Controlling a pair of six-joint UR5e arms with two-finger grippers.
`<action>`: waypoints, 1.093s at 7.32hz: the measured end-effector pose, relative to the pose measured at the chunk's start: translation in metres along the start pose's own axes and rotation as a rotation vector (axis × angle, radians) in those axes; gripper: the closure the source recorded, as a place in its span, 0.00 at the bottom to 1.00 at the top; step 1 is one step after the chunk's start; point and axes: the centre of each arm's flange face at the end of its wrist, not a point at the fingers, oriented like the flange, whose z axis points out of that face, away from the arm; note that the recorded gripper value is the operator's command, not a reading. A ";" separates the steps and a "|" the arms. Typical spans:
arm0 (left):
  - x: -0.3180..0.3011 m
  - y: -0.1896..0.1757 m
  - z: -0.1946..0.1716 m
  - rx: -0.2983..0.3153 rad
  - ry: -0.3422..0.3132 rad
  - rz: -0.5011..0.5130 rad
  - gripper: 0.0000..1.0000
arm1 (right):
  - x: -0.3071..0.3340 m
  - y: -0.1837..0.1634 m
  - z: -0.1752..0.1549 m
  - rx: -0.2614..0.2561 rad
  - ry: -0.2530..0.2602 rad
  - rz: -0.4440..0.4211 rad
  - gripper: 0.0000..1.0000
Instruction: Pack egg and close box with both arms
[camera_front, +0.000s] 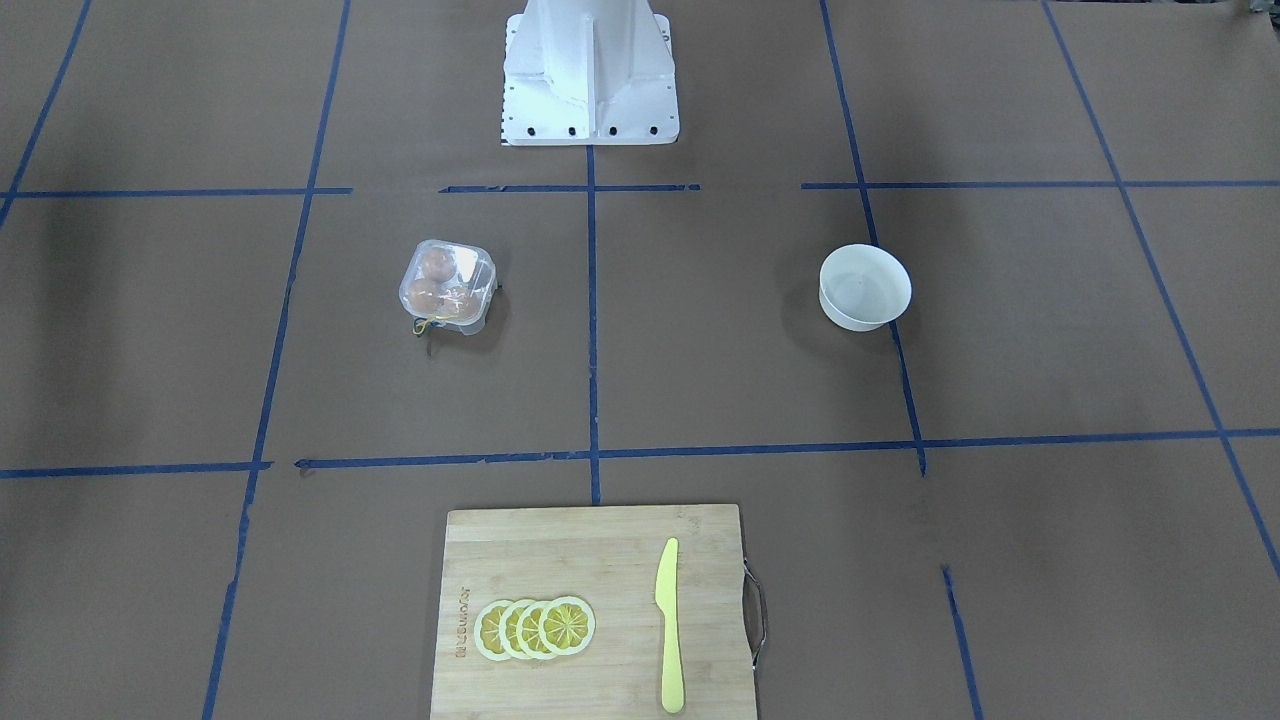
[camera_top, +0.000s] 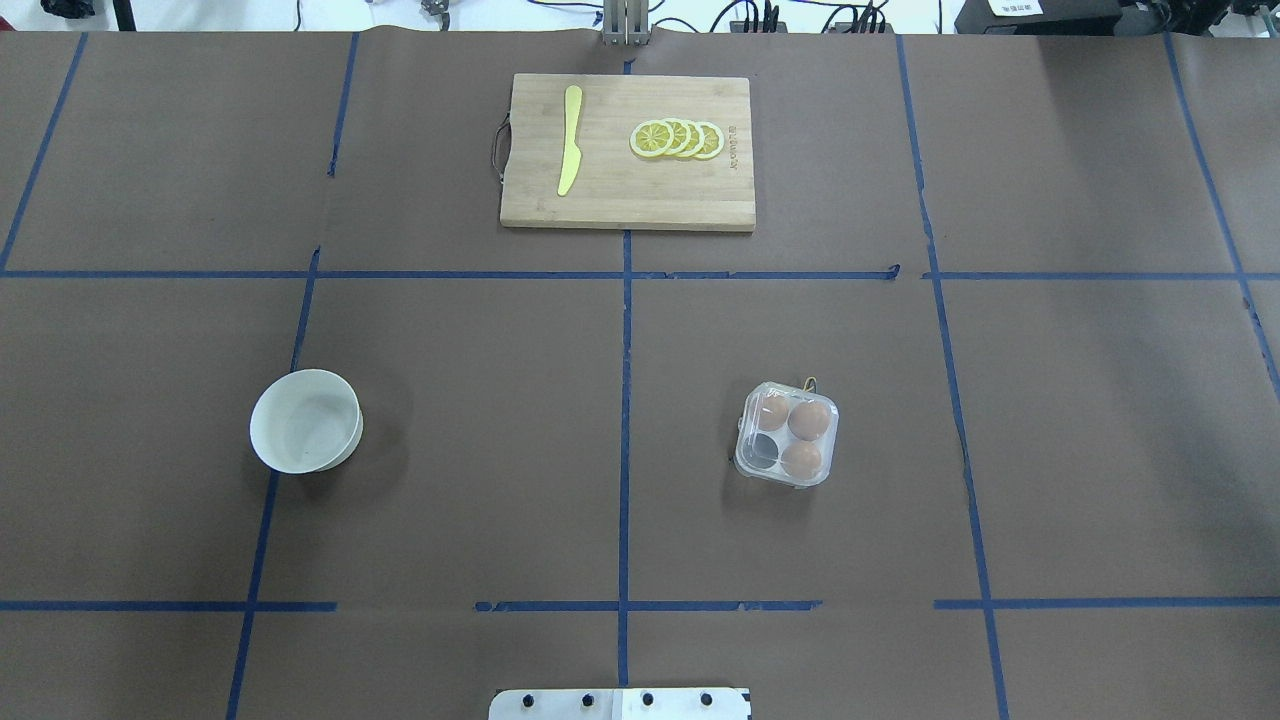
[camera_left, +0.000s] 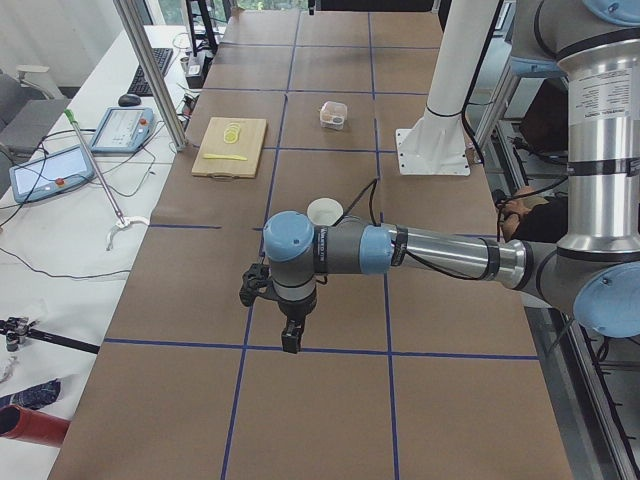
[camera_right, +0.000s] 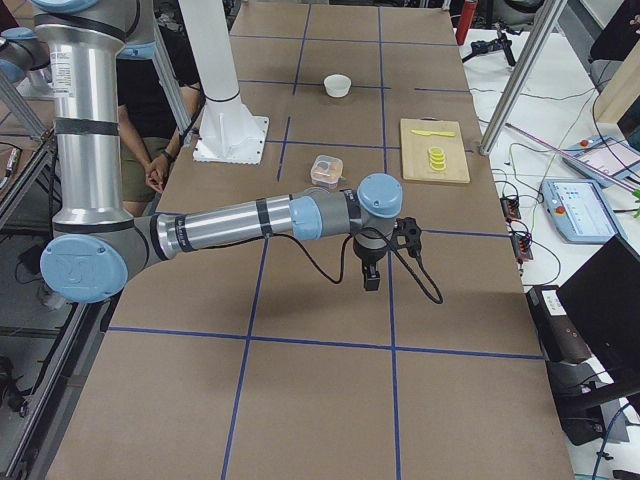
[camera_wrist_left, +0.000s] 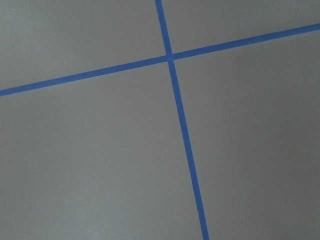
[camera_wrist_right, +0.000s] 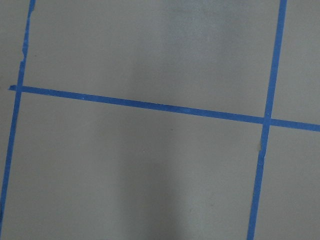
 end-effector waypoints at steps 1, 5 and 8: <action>-0.006 0.003 -0.005 0.002 -0.018 -0.010 0.00 | 0.000 0.000 0.000 0.000 0.000 0.000 0.00; 0.002 -0.014 -0.023 0.044 -0.004 0.007 0.00 | 0.000 0.000 0.000 0.000 0.000 0.000 0.00; -0.005 -0.016 -0.014 0.025 0.011 -0.012 0.00 | 0.003 0.000 0.003 -0.006 0.001 0.008 0.00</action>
